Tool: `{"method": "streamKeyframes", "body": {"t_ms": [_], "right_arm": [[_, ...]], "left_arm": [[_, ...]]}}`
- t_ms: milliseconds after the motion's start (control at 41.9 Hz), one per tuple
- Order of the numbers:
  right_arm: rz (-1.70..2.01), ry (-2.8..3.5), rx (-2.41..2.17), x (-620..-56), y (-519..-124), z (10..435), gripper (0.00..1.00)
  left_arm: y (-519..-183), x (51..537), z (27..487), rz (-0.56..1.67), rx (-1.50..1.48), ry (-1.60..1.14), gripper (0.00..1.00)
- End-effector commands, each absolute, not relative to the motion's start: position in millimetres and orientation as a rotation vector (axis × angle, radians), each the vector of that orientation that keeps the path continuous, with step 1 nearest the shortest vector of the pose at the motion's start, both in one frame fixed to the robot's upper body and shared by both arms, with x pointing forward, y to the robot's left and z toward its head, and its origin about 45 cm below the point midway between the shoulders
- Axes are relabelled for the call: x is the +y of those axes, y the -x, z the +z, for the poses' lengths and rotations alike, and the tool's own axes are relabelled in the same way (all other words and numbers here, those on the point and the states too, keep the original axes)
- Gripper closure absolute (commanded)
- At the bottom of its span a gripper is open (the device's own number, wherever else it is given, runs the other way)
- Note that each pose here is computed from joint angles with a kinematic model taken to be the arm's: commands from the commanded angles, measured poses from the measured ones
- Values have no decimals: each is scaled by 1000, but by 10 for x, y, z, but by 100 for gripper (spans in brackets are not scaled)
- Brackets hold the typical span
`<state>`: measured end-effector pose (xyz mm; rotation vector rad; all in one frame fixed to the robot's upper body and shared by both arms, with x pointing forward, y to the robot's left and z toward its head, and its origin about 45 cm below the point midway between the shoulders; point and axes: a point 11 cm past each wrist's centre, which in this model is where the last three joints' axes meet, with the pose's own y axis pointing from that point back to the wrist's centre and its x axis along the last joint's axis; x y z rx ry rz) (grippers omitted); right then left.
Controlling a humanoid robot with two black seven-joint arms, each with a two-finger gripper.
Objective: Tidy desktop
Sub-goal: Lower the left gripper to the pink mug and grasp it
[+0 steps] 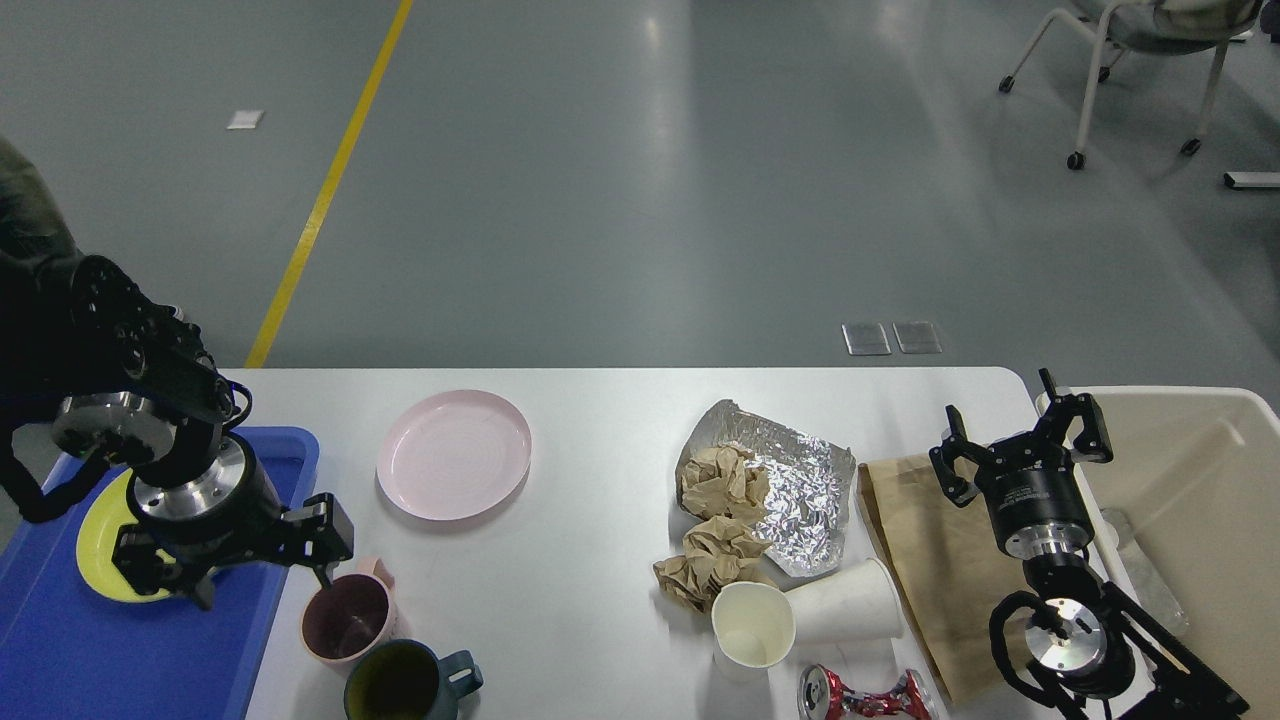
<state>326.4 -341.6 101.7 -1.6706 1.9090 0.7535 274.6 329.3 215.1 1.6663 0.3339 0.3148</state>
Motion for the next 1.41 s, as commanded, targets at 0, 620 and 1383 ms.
{"method": "streamKeyframes", "body": {"t_ms": [0,620,1383], "right_arm": [[754,1671,1909,-3416,-3264,1016,0],[754,1671,1909,-3416,-3264,1016,0],[755,1670,1908,-3410,-3264,1015,0]], "left_arm": [[-2630,3386,1832,347,306,-1654,4],[-2713,3424,1167,330,249,-1630,8],[-2656,3346,1123,325,301,-1598,98]]}}
